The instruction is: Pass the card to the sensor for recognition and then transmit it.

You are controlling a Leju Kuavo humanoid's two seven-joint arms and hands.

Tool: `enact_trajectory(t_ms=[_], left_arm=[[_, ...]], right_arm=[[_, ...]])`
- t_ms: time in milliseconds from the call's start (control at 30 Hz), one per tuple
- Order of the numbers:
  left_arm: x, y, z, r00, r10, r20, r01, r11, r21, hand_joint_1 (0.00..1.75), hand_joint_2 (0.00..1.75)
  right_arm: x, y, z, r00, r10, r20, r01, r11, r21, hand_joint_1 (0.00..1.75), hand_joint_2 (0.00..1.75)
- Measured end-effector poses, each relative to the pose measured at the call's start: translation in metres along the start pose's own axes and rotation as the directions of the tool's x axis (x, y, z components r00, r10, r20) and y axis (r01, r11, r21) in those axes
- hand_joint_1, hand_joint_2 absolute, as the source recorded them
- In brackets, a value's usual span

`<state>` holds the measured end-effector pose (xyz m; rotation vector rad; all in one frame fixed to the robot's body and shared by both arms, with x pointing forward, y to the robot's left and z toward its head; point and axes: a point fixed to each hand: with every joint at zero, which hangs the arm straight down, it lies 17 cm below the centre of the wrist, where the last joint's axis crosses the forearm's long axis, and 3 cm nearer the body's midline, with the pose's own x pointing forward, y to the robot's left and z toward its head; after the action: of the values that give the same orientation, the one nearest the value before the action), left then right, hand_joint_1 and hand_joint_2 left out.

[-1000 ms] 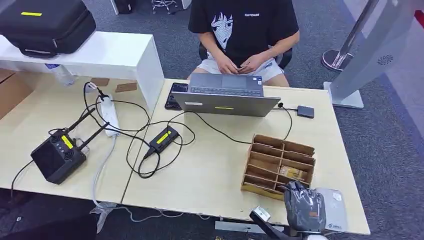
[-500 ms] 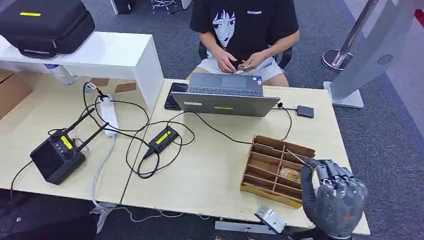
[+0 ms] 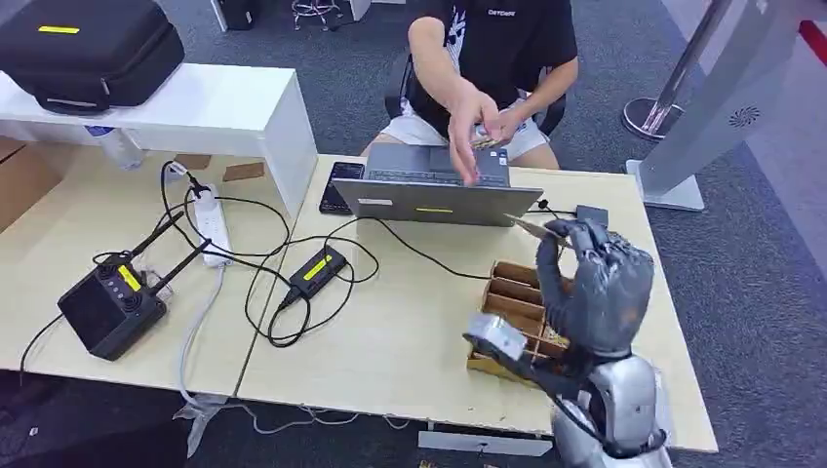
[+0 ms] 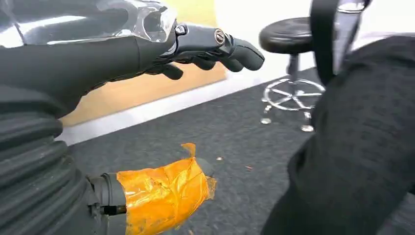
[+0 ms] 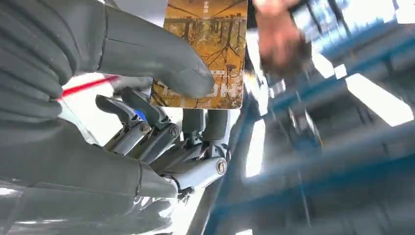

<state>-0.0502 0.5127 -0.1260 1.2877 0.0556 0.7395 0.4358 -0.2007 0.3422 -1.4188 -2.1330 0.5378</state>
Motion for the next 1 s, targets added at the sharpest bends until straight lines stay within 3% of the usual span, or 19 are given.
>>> enact_trajectory(t_ms=[233,333,367,400,467,533,633,767,833,933,1000], left_arm=[[0.007,-0.010,0.006,0.997,-0.013,0.073,0.015,1.000,-0.027,0.00,1.75],[0.007,-0.014,0.008,0.996,-0.023,0.081,0.026,0.999,-0.037,0.00,1.75],[0.006,-0.015,0.009,0.996,-0.025,0.083,0.028,0.999,-0.040,0.00,1.75],[0.006,-0.016,0.009,0.996,-0.026,0.083,0.030,0.999,-0.042,0.00,1.75],[0.004,-0.018,0.010,0.996,-0.028,0.082,0.032,0.998,-0.048,0.00,1.75],[0.004,-0.019,0.011,0.996,-0.029,0.080,0.033,0.998,-0.051,0.00,1.75],[0.002,-0.019,0.011,0.997,-0.030,0.074,0.034,0.998,-0.052,0.00,1.75],[0.000,-0.019,0.011,0.998,-0.032,0.059,0.035,0.998,-0.051,0.00,1.75],[-0.002,-0.019,0.010,0.998,-0.032,0.051,0.035,0.998,-0.050,0.00,1.75],[-0.003,-0.018,0.010,0.999,-0.035,0.040,0.037,0.998,-0.049,0.00,1.75],[-0.006,-0.018,0.010,0.999,-0.038,0.024,0.039,0.998,-0.048,0.00,1.75]], right_arm=[[-0.025,0.086,-0.086,0.991,-0.078,-0.111,0.101,0.971,0.215,1.75,1.75],[-0.032,0.111,-0.105,0.987,-0.077,-0.141,0.116,0.949,0.292,1.75,1.75],[-0.033,0.118,-0.108,0.985,-0.081,-0.151,0.125,0.942,0.312,0.80,1.75],[-0.032,0.122,-0.113,0.984,-0.085,-0.154,0.132,0.937,0.323,0.00,1.75],[-0.030,0.133,-0.114,0.980,-0.111,-0.163,0.163,0.920,0.356,0.00,1.75],[-0.019,0.150,-0.107,0.952,-0.232,-0.198,0.296,0.862,0.411,0.00,1.75],[-0.005,0.167,-0.093,0.848,-0.434,-0.305,0.529,0.730,0.432,0.00,1.75],[-0.011,0.172,-0.083,0.709,-0.572,-0.412,0.704,0.601,0.378,0.00,1.75],[-0.018,0.173,-0.076,0.614,-0.635,-0.469,0.788,0.521,0.327,0.00,1.75],[-0.038,0.168,-0.069,0.502,-0.694,-0.516,0.862,0.446,0.239,0.00,1.75],[-0.056,0.159,-0.065,0.384,-0.755,-0.532,0.920,0.361,0.151,0.00,1.75]])
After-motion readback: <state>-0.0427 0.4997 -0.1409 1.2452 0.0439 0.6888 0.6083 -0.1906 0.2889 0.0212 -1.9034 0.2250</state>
